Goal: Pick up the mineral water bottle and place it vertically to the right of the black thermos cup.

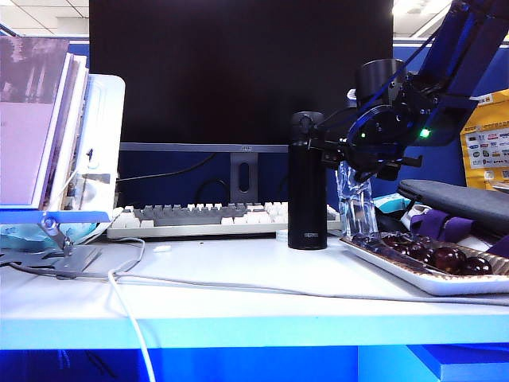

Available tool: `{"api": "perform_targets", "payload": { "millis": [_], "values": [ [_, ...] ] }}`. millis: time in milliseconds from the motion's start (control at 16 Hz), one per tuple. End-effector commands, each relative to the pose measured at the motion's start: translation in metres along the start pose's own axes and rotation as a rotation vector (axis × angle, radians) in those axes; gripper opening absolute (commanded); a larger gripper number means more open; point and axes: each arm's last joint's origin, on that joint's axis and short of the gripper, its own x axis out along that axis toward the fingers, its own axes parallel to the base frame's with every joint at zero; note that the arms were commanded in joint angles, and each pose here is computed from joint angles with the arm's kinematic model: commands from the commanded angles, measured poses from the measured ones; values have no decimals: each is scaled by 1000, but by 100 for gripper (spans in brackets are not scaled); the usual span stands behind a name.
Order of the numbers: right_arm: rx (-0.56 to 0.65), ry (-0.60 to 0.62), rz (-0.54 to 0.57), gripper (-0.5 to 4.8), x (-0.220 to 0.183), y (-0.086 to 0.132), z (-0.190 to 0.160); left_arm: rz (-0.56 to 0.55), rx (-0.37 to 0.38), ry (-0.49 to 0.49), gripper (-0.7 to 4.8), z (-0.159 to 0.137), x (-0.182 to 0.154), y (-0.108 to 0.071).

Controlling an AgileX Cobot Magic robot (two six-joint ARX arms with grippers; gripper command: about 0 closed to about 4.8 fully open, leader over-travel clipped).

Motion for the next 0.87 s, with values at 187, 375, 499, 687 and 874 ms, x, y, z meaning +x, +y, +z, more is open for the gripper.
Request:
{"api": "perform_targets", "payload": {
  "millis": [187,375,499,687,874],
  "values": [
    [24,-62,70,329,0,6,14,-4,4,7,-4,-1,0,0],
    [23,-61,69,323,0,5,14,-4,4,7,-4,-1,0,0],
    [22,-57,68,242,0,5,14,-4,4,7,-4,-1,0,0],
    [15,-35,66,206,0,5,12,-4,4,7,-4,-1,0,0],
    [6,-9,72,206,-2,5,14,-4,4,7,-4,-1,0,0]
  ]
}}
